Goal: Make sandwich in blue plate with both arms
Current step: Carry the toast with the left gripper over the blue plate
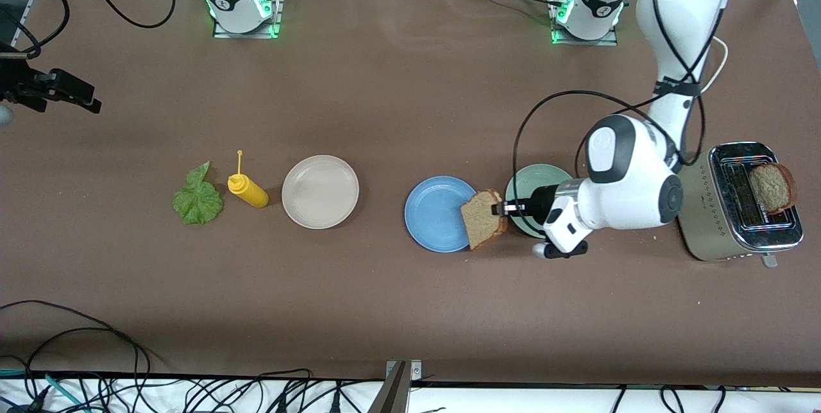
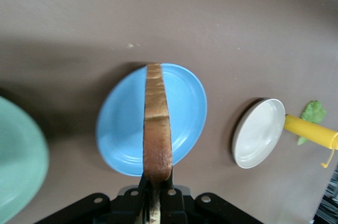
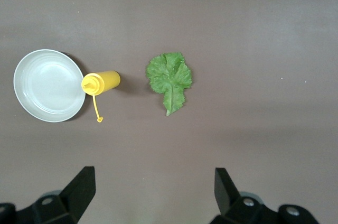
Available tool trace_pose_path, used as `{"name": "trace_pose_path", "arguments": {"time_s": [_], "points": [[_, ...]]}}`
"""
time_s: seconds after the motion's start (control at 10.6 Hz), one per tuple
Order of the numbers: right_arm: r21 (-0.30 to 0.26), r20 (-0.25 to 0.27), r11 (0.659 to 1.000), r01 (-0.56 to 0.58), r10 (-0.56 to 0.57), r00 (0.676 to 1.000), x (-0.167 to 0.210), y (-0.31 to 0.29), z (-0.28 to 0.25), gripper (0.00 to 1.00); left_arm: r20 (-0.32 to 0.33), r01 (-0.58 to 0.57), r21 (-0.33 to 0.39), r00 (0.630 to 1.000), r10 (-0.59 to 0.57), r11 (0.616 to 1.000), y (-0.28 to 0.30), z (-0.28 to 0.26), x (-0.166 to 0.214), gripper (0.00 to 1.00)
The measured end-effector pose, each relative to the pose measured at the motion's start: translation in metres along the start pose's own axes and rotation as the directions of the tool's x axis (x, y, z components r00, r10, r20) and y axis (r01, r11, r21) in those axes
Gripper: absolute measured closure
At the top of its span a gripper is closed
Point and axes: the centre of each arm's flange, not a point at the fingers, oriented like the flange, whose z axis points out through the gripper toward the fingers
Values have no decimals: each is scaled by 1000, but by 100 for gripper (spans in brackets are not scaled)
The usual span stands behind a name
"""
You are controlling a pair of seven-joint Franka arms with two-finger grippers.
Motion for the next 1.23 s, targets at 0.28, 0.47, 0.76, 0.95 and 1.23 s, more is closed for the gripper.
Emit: {"name": "trace_pose_path", "arguments": {"time_s": [0.28,0.47,0.76,0.95,1.23], "points": [[0,0,1000,0,0,1000,0,0,0,0,60,4,-29,998,-2,1000,20,48,-12,91],[0,0,1000,0,0,1000,0,0,0,0,88,-2,-34,996,5,999,34,77,-23,91],[0,1,1000,3,-3,1000,0,-2,0,0,56,8,-26,998,-7,1000,52,119,-33,91],[0,2,1000,4,-4,1000,1,-2,1,0,51,16,-19,999,-15,1000,46,123,-29,91],[-1,10,1000,7,-7,1000,3,-5,5,0,22,-14,-15,1000,15,1000,27,107,-14,91]]}}
